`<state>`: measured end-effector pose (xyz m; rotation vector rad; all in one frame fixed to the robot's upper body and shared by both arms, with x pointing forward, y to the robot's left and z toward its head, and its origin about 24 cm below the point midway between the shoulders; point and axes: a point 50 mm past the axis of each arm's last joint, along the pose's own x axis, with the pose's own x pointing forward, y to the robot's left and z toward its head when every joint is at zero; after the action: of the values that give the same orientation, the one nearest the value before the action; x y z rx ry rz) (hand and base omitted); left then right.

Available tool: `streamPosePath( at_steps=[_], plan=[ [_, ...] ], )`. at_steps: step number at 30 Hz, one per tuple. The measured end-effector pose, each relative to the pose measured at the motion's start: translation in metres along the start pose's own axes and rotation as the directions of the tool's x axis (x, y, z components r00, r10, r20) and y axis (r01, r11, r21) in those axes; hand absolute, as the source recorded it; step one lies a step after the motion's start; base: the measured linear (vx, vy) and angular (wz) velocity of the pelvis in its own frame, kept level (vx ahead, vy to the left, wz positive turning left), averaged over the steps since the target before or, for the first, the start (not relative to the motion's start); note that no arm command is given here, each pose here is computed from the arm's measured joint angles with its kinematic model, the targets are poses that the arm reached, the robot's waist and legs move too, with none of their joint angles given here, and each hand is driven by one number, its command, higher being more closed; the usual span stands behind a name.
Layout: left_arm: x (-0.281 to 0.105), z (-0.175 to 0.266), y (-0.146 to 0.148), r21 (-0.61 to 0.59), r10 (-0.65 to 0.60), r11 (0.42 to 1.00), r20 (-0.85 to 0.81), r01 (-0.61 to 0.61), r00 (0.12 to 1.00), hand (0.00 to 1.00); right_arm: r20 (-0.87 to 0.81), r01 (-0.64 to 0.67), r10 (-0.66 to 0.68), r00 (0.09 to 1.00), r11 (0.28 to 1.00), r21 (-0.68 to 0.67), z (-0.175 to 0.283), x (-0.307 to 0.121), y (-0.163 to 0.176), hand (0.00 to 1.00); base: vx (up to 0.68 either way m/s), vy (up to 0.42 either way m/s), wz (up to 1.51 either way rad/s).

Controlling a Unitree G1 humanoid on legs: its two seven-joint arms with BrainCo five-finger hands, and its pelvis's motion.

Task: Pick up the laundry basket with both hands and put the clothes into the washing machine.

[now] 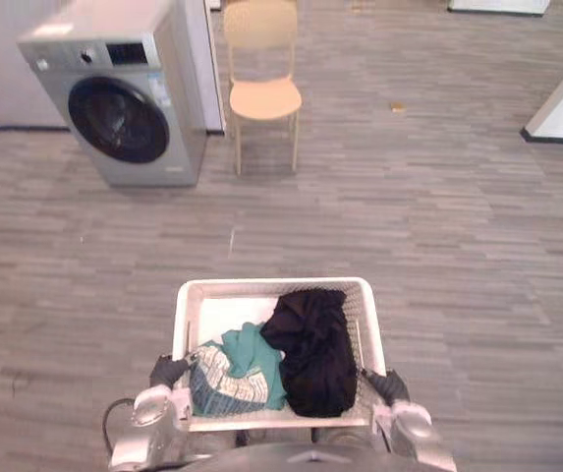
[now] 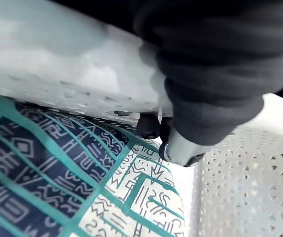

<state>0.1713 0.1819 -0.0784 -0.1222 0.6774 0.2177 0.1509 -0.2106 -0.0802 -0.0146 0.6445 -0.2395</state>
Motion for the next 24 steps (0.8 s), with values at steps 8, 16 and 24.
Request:
streamPosePath(
  at_steps=[8,16,24],
  plan=[
    [-0.006,-0.007,-0.021,-0.041,-0.037,0.998,-0.012,0.037,0.999,1.0,0.0,0.063,-0.063,0.998,0.998,-0.028,0.0,-0.008,-0.025,1.0,0.73,-0.221,0.39],
    [-0.013,-0.016,-0.007,-0.087,0.006,0.996,-0.029,-0.009,1.0,1.0,0.022,0.016,-0.015,1.0,0.999,-0.052,0.016,0.007,-0.013,1.0,0.75,-0.094,-0.47],
    [-0.001,-0.02,0.002,-0.028,0.03,0.999,-0.076,-0.032,0.997,1.0,-0.08,0.002,-0.004,0.997,1.0,-0.03,-0.007,0.014,-0.002,1.0,0.82,0.22,-0.16]
  ],
)
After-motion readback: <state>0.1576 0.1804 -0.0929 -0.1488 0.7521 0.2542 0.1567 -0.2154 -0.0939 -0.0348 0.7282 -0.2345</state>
